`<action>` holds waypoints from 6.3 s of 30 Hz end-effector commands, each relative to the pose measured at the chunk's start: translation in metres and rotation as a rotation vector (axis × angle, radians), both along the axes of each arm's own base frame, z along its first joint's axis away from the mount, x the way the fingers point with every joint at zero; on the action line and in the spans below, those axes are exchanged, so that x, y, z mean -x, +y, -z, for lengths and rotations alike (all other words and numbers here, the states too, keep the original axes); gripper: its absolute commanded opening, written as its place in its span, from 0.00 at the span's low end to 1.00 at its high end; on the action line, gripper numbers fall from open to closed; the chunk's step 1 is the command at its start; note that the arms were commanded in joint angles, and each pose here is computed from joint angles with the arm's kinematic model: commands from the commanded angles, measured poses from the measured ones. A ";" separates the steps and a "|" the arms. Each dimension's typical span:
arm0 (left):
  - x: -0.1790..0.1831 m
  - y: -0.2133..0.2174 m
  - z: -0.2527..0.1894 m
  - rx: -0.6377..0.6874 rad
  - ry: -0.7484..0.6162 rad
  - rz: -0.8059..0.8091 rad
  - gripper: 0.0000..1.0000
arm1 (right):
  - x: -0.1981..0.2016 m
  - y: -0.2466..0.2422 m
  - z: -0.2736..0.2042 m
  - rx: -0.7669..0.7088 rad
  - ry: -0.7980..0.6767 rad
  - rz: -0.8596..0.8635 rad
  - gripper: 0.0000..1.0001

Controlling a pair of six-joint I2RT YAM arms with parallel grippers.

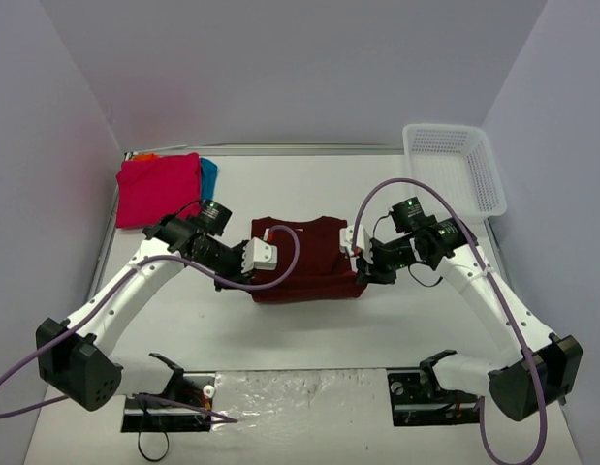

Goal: Fold and stack the t-shirts
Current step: Fold the long partially folded tshirt into a neat square, then put the neatly folded tshirt into the corner of the board with the left arm

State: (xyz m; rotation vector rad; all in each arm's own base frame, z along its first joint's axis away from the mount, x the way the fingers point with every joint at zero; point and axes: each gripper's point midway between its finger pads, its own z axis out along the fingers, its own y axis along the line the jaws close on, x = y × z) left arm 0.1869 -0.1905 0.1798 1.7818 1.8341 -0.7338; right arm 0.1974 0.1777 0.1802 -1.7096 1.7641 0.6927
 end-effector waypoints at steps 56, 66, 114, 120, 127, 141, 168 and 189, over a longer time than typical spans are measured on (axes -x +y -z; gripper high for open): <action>-0.316 0.014 0.079 -0.165 -0.072 -0.284 0.58 | -0.327 0.008 0.117 0.079 0.039 0.193 0.51; -0.294 0.037 0.000 -0.103 -0.268 -0.513 0.95 | -0.304 0.006 0.018 -0.048 -0.152 0.300 1.00; -0.149 0.169 0.001 0.262 0.212 -1.297 0.94 | -0.106 0.200 0.154 0.553 -0.301 0.202 0.65; -0.150 0.158 0.004 0.318 0.272 -1.270 0.94 | -0.111 0.199 0.165 0.592 -0.316 0.204 0.66; -0.149 0.151 0.009 0.346 0.340 -1.262 0.94 | -0.112 0.198 0.176 0.623 -0.322 0.194 0.53; -0.144 0.115 0.022 0.576 0.590 -1.252 0.94 | -0.106 0.200 0.141 0.616 -0.346 0.180 0.00; -0.172 0.007 0.094 0.548 1.046 -1.248 0.94 | -0.115 0.223 0.080 0.559 -0.405 0.193 0.00; -0.196 -0.014 0.134 0.480 1.084 -1.260 0.94 | -0.107 0.225 0.093 0.590 -0.381 0.161 0.00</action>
